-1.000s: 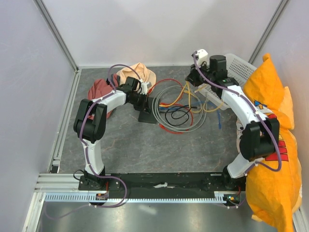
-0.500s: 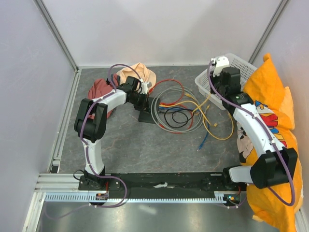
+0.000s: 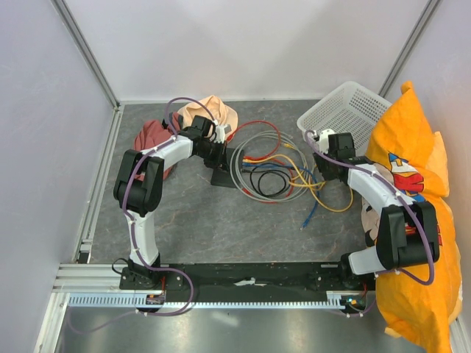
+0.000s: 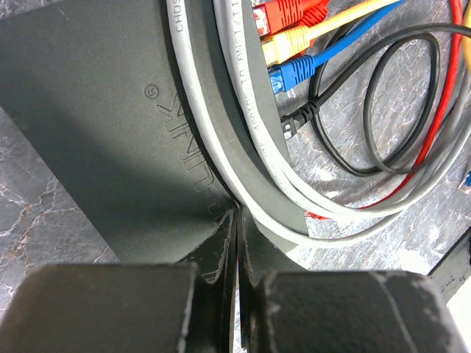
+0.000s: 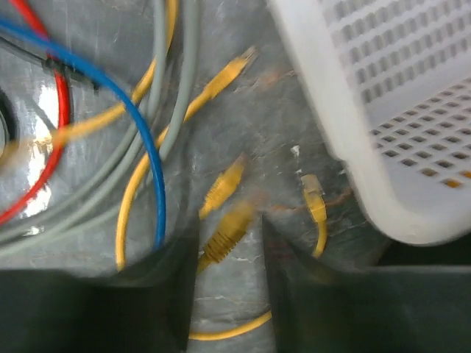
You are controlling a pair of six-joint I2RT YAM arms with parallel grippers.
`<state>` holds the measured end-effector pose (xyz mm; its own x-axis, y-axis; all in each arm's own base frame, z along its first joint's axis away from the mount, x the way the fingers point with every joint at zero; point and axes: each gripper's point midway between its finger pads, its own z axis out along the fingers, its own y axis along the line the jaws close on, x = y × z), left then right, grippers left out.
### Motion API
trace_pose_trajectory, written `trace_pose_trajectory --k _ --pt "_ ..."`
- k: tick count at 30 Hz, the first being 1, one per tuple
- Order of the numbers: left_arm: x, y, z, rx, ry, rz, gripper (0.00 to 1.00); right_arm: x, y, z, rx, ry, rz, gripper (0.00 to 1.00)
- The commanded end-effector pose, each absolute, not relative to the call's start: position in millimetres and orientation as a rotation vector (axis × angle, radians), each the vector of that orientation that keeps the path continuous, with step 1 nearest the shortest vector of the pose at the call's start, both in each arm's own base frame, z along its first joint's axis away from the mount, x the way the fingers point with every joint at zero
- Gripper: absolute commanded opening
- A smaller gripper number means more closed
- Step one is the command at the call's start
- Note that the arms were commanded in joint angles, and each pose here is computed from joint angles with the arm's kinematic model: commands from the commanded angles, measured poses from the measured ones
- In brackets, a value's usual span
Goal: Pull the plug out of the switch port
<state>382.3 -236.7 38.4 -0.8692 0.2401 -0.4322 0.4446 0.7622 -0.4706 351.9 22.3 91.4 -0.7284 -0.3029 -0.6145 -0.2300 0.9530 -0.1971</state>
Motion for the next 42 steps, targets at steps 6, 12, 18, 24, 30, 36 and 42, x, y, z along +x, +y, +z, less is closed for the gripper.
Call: trace_pose_trajectory --k 6,12,18,24,30,36,42 --pt "368 -212 -21 0.525 2.763 -0.614 0.04 383 91 178 -0.552 2.184 0.28 0.84" --pt "371 -212 -18 0.542 2.746 -0.608 0.04 417 151 233 -0.57 2.015 0.616 0.85" --pt "375 -213 -17 0.553 2.737 -0.598 0.03 456 195 231 -0.594 1.964 0.786 0.84" --pt "382 -213 0 0.601 2.678 -0.588 0.02 467 257 195 -0.614 1.991 1.025 0.83" --pt "376 -209 7 0.65 2.649 -0.575 0.02 489 297 154 -0.628 2.02 1.098 0.77" --pt "368 -199 4 0.67 2.655 -0.53 0.02 496 323 117 -0.62 2.071 1.142 0.73" --pt "367 -194 16 0.614 2.647 -0.58 0.02 474 330 82 -0.646 2.163 1.147 0.76"
